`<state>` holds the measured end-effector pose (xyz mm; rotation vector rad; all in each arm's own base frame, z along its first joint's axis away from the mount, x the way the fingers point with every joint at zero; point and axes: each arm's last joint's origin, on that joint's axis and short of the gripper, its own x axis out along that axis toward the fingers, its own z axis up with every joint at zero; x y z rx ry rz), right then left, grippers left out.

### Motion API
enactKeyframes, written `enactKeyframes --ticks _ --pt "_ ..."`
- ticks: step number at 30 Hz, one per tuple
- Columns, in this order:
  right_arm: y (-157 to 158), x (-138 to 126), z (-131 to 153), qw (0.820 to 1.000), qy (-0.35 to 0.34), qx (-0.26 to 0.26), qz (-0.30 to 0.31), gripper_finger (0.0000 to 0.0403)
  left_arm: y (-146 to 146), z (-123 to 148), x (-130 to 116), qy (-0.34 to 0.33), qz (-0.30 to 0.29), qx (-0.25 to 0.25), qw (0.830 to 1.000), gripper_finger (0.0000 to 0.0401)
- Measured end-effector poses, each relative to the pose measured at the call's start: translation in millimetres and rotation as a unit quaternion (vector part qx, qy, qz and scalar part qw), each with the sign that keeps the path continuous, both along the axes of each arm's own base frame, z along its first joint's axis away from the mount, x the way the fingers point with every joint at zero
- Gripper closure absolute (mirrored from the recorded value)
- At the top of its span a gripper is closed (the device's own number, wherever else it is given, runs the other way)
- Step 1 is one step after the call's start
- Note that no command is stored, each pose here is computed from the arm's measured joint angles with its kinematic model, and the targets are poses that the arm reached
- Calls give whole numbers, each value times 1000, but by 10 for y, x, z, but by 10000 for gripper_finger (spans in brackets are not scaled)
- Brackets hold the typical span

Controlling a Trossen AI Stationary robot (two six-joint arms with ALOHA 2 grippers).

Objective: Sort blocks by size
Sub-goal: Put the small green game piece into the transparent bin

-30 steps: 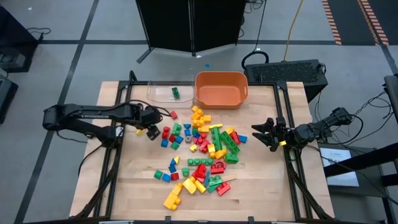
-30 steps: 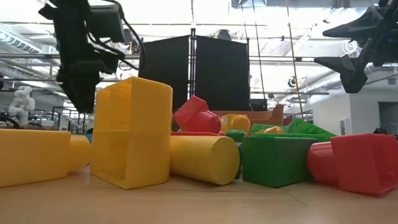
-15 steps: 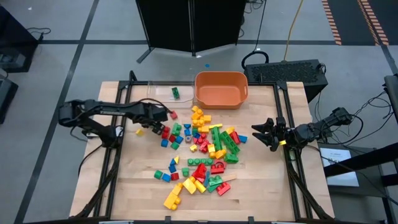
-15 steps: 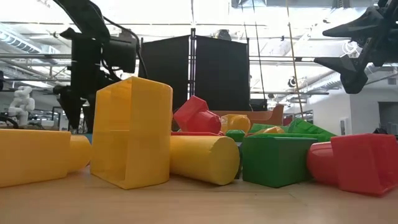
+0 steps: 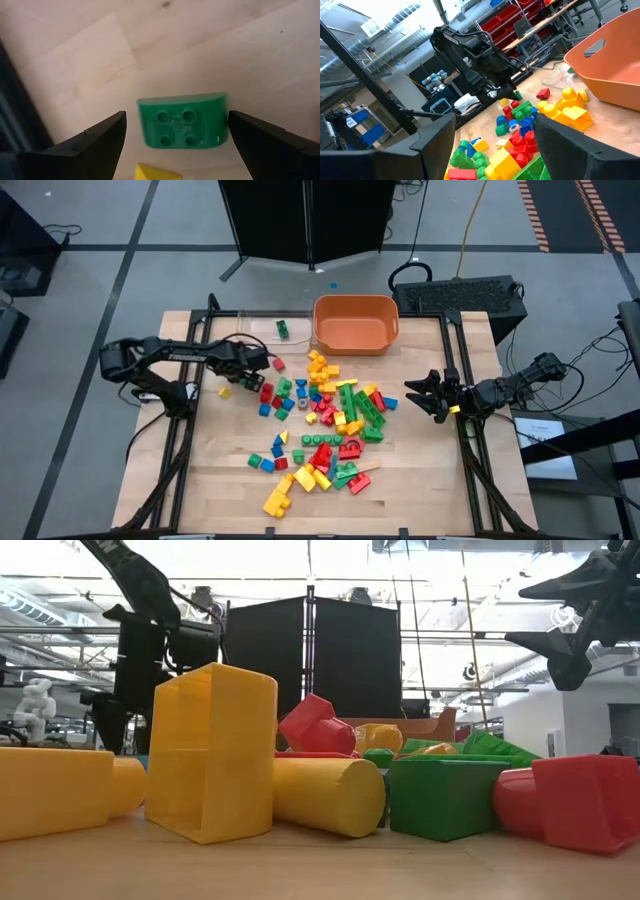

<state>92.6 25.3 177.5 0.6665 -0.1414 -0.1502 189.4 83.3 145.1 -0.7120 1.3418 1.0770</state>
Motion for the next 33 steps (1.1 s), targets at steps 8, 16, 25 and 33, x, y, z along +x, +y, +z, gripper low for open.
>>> enactKeyframes --ticks 8,16,25,33 --pt "0 0 0 1000 0 -3 0 142 19 -125 -51 -33 13 -14 999 51" --pt "0 0 0 1000 0 0 0 142 22 -133 -51 -41 17 -28 999 104" --pt "0 0 0 1000 0 0 0 142 -55 -76 21 -42 14 -31 999 165" --pt "0 0 0 1000 0 0 0 142 -111 152 284 -98 -16 -49 994 169"
